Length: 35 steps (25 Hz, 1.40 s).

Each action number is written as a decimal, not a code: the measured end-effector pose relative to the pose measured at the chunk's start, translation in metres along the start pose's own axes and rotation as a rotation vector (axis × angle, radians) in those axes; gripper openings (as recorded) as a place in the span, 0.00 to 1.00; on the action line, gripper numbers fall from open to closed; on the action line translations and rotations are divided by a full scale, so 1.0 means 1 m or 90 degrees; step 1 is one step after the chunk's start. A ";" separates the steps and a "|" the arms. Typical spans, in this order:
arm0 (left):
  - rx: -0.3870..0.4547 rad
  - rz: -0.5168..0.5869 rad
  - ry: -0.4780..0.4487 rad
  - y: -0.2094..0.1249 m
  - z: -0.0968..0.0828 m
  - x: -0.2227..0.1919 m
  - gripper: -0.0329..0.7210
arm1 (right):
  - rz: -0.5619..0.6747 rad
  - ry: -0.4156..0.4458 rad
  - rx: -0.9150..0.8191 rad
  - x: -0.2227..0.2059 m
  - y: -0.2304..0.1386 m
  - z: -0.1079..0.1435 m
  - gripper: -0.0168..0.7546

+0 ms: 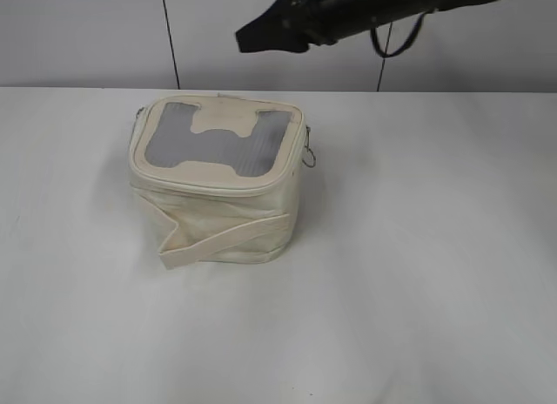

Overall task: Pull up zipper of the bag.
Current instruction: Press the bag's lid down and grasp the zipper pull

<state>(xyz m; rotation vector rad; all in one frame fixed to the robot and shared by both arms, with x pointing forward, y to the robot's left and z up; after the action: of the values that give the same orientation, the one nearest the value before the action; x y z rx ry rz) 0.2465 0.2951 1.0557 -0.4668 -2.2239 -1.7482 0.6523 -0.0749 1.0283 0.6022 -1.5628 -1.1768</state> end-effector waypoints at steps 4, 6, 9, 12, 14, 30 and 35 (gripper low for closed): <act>0.000 0.000 0.000 0.000 0.000 0.000 0.23 | 0.015 0.056 0.004 -0.053 0.006 -0.005 0.53; 0.000 0.000 0.000 0.000 0.000 0.000 0.23 | 0.033 0.078 0.005 -0.075 0.005 -0.003 0.53; 0.000 0.000 0.000 0.000 0.000 0.000 0.23 | 0.053 0.092 -0.005 -0.097 0.003 -0.001 0.53; 0.000 0.000 0.000 0.000 0.000 0.000 0.23 | 0.067 0.102 -0.022 -0.112 -0.004 0.001 0.53; 0.000 0.000 0.000 0.000 0.000 0.000 0.23 | 0.084 0.109 -0.023 -0.118 -0.011 0.003 0.53; 0.042 0.046 -0.166 0.065 -0.042 -0.076 0.20 | 0.123 0.115 -0.014 -0.129 -0.022 0.010 0.09; 0.041 0.136 -0.296 0.094 -0.078 -0.161 0.20 | 0.123 0.115 -0.015 -0.129 -0.022 0.010 0.08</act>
<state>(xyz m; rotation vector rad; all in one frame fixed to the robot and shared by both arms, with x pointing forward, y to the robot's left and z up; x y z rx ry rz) 0.4336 0.2268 1.0916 -1.1496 -2.4025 -1.5725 0.6815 0.0289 0.9532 0.5148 -1.4175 -0.9675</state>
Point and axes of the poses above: a point on each arm's last joint axis where the gripper is mounted, x pointing back along that axis away from the gripper, z along the wrist's bending axis when the last joint is at zero, y = z × x, the point moved 2 cm from there along -x, pointing out along that axis toward the gripper, and after that the axes turned 15 degrees about x, right-handed, at the moved point
